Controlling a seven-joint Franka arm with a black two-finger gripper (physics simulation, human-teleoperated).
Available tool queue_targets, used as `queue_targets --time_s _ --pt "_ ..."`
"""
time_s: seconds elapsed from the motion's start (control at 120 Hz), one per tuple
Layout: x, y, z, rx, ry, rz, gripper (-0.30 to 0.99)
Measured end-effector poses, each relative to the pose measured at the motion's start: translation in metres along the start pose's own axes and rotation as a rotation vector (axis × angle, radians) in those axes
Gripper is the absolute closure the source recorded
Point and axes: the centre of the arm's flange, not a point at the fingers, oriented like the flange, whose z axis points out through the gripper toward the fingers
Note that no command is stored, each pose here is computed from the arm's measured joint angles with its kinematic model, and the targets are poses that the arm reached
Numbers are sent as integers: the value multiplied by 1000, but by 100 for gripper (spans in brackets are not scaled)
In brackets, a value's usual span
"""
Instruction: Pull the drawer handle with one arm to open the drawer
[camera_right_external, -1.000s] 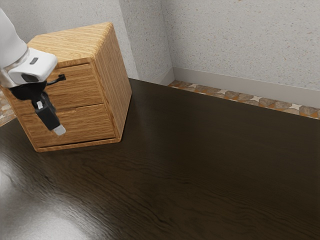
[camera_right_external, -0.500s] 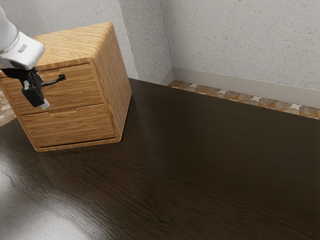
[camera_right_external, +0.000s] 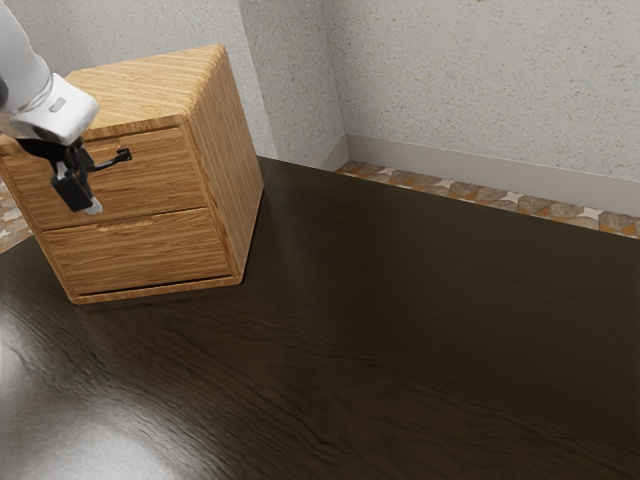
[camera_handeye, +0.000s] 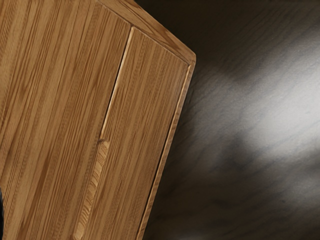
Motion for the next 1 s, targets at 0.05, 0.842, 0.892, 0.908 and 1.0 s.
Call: queue_targets --time_s 0.05,0.842,0.892,0.908,1.0 --pt "-1 -6 1 5 6 0 0" --pt "-20 -42 25 17 -15 32 0" --pt "-20 -44 31 10 -18 33 0" --pt "-20 -44 33 8 -20 34 0" --pt "-20 -45 38 3 -22 36 0"
